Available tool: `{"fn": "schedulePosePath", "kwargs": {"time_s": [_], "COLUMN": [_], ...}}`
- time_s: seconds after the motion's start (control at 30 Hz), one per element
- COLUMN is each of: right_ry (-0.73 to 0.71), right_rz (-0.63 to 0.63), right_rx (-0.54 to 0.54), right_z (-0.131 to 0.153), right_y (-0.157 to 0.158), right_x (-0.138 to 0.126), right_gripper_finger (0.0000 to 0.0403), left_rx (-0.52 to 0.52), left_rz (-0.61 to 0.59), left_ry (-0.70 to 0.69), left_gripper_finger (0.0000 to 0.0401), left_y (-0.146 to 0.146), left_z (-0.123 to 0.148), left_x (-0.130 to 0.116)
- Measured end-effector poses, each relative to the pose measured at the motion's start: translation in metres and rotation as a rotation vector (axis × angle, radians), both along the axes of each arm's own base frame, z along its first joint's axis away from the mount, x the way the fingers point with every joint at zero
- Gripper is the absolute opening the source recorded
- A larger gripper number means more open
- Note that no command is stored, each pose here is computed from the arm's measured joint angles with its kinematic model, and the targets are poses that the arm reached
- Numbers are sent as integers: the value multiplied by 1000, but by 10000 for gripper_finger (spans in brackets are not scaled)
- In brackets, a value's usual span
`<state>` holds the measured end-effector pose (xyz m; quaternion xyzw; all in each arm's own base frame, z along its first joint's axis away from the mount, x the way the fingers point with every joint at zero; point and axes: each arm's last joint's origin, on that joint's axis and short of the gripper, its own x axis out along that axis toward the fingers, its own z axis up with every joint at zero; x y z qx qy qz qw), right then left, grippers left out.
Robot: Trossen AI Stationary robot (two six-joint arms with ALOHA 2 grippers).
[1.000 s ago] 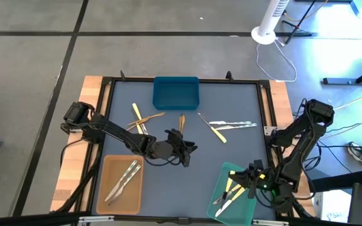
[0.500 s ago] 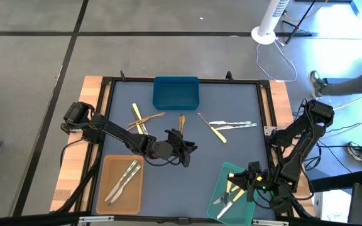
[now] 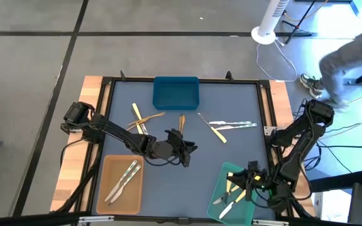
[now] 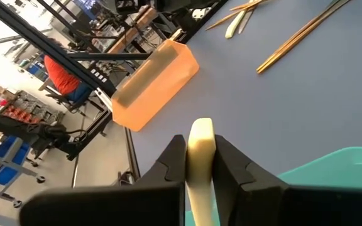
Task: Sort silverware by color (type)
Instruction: Put the yellow knife into the green bin, then put the gold knife into the blue bin
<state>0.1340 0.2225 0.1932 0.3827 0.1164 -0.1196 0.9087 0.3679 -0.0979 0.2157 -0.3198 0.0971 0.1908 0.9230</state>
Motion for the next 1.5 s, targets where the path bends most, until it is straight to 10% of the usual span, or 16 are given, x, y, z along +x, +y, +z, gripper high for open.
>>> {"fn": "schedulePosePath", "kwargs": {"time_s": [0.43, 1.5], "right_ry": [128, 66], "right_rz": [82, 36], "right_rx": [-13, -136], "right_z": [-5, -1], "right_y": [-5, -8], "right_x": [12, 12], "right_gripper_finger": [161, 163], "left_rx": [0, 21], "left_rz": [0, 13], "left_ry": [0, 1], "left_gripper_finger": [103, 103], "left_y": [0, 5], "left_z": [0, 0], "left_x": [0, 1]}}
